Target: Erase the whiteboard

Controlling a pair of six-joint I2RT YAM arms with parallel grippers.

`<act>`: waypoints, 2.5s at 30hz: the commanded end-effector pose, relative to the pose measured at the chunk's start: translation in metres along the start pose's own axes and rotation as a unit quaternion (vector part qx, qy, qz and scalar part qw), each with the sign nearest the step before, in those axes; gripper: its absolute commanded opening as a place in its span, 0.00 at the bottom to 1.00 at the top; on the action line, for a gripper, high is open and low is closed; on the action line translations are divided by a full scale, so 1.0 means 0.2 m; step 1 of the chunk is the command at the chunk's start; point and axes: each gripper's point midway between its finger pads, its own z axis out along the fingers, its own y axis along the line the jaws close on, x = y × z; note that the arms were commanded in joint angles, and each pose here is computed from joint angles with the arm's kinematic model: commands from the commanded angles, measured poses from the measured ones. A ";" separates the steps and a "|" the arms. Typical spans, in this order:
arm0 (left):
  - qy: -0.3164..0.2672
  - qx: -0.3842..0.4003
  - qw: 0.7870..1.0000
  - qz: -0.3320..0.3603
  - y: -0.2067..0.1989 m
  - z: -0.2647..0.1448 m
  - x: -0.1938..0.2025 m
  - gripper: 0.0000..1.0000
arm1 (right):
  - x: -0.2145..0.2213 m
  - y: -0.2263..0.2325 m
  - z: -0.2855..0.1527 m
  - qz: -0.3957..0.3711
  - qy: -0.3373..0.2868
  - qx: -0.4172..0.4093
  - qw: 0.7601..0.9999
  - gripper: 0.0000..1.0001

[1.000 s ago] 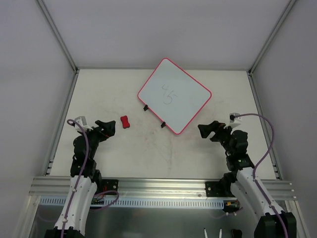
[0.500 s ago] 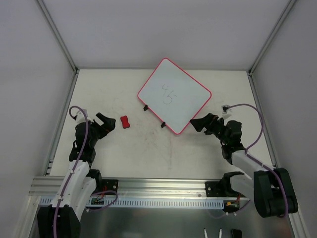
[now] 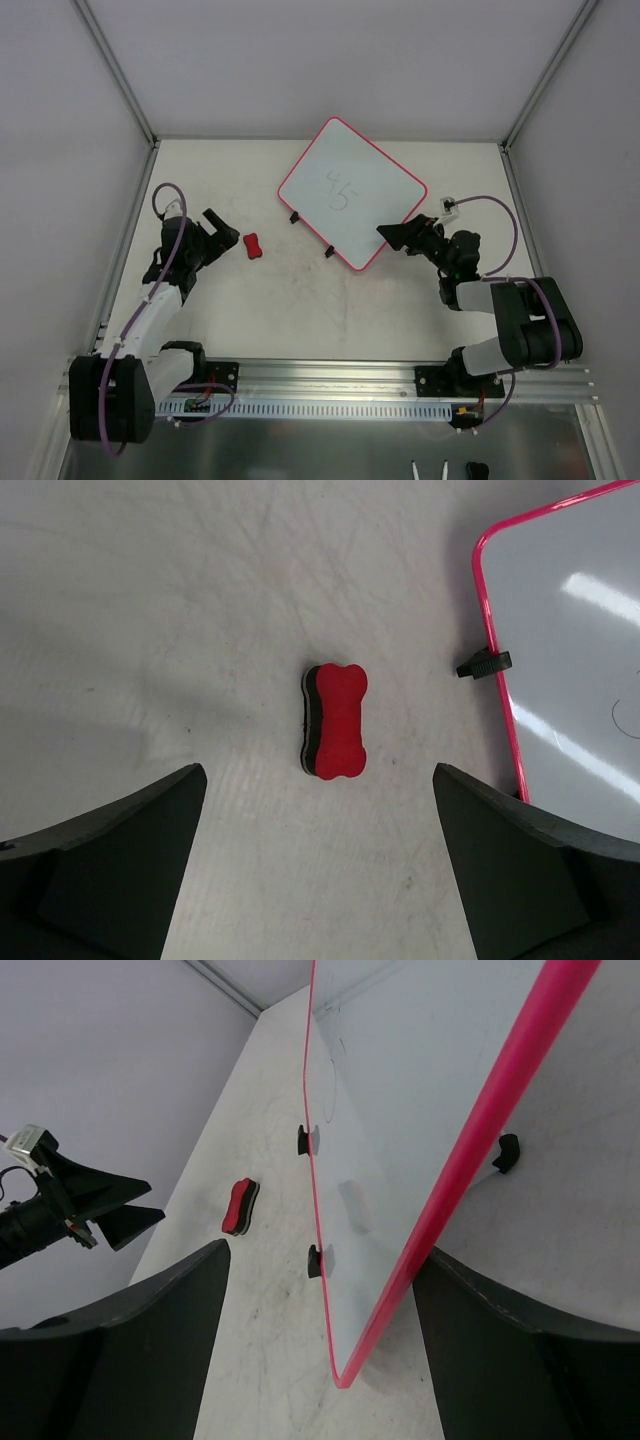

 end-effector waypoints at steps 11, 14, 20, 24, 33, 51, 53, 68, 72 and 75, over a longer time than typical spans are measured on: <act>0.101 -0.066 0.990 0.071 -0.11 0.18 0.08 0.99 | -0.07 0.04 0.07 -0.027 -0.026 -0.044 0.998 0.41; 0.115 -0.076 0.987 0.085 -0.11 0.22 0.08 0.99 | -0.06 0.02 0.07 -0.025 -0.021 -0.042 0.999 0.27; 0.158 -0.106 0.976 0.110 -0.09 0.27 0.13 0.99 | -0.04 0.00 0.07 -0.026 -0.015 -0.040 0.999 0.03; 0.170 -0.111 0.971 0.122 -0.10 0.30 0.15 0.99 | -0.03 -0.02 0.07 -0.025 -0.012 -0.035 0.999 0.00; 0.205 -0.124 0.957 0.161 -0.13 0.35 0.25 0.98 | -0.02 -0.05 0.07 -0.026 -0.015 -0.037 0.999 0.00; 0.223 -0.155 0.948 0.168 -0.06 0.43 0.31 0.59 | -0.01 -0.06 0.07 -0.036 -0.013 -0.041 0.998 0.00; 0.224 -0.156 0.947 0.168 -0.06 0.43 0.32 0.56 | -0.01 -0.06 0.07 -0.035 -0.011 -0.042 0.998 0.00; 0.222 -0.167 0.945 0.175 -0.02 0.41 0.32 0.42 | -0.02 -0.05 0.07 -0.035 -0.012 -0.044 0.998 0.00; 0.215 -0.163 0.947 0.176 -0.04 0.40 0.30 0.36 | -0.02 -0.04 0.07 -0.034 -0.011 -0.048 0.998 0.00; 0.210 -0.159 0.948 0.178 -0.05 0.40 0.29 0.34 | -0.02 -0.04 0.07 -0.036 -0.011 -0.048 0.998 0.00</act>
